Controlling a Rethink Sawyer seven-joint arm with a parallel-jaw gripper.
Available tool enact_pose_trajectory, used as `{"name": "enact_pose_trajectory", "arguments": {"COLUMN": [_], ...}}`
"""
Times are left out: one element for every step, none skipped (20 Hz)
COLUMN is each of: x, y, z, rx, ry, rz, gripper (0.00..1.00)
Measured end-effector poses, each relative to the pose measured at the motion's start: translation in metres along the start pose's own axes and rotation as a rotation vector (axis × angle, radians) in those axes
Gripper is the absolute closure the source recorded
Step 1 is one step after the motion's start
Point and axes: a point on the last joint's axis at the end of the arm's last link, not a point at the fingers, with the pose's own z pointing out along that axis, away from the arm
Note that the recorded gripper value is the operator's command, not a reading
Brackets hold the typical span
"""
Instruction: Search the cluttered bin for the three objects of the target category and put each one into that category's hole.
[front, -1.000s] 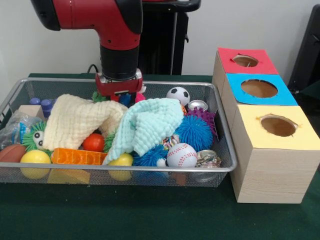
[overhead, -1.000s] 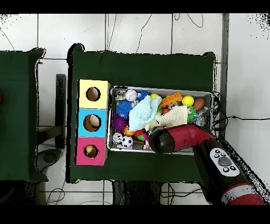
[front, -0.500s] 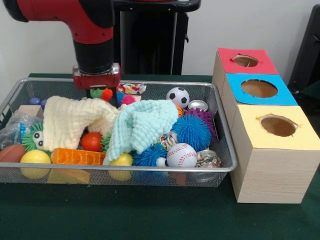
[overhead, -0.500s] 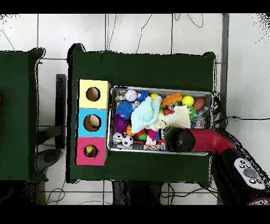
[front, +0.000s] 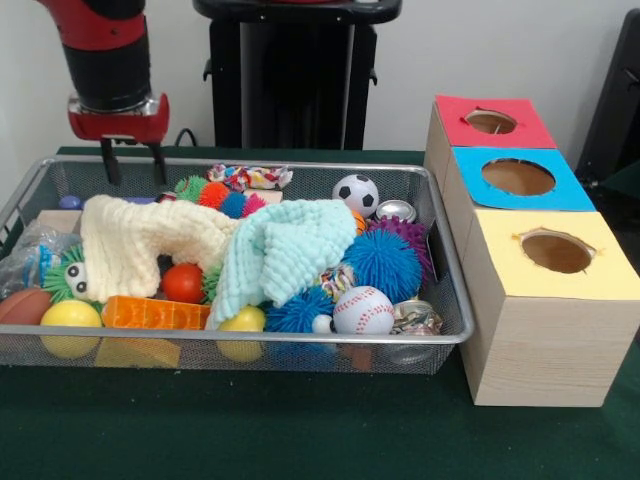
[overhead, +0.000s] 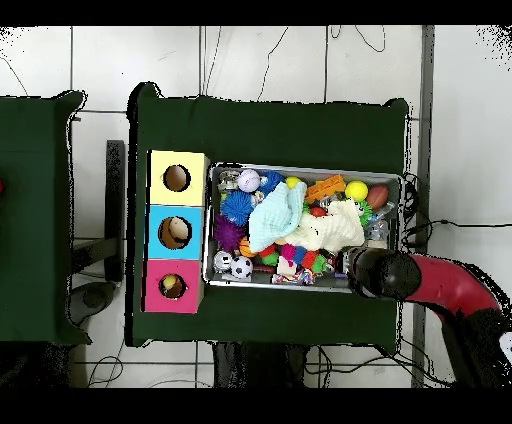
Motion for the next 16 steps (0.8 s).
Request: {"name": "enact_pose_trajectory", "arguments": {"x": [0.001,0.002,0.003,0.004,0.005,0.006,0.006,0.007,0.008,0.009,0.010,0.012,0.015,0.017,0.018,0.022], "y": [-0.003,-0.006,-0.009,-0.015,-0.017,-0.019,-0.021,-0.022,-0.023,-0.024,-0.024,-0.025,-0.026,-0.028,-0.029,-0.032], "z": [-0.002,-0.003,-0.005,-0.008,-0.009,-0.010,-0.010,-0.009,-0.007,-0.005,-0.003,0.000,0.007,0.012,0.017,0.029], "rx": [0.001,0.002,0.002,0.004,0.005,0.005,0.004,0.001,-0.002,-0.006,-0.007,-0.007,-0.006,-0.004,-0.003,0.000], "ry": [0.002,0.005,0.007,0.011,0.012,0.013,0.012,0.012,0.014,0.016,0.017,0.019,0.019,0.017,0.013,-0.002], "rz": [0.005,0.010,0.015,0.023,0.027,0.030,0.033,0.036,0.038,0.039,0.038,0.034,0.026,0.019,0.013,0.000], "gripper": [0.00,0.00,0.00,0.00,0.00,0.00,0.00,0.00,0.00,0.00,0.00,0.00,0.00,0.00,0.00,0.00]}}
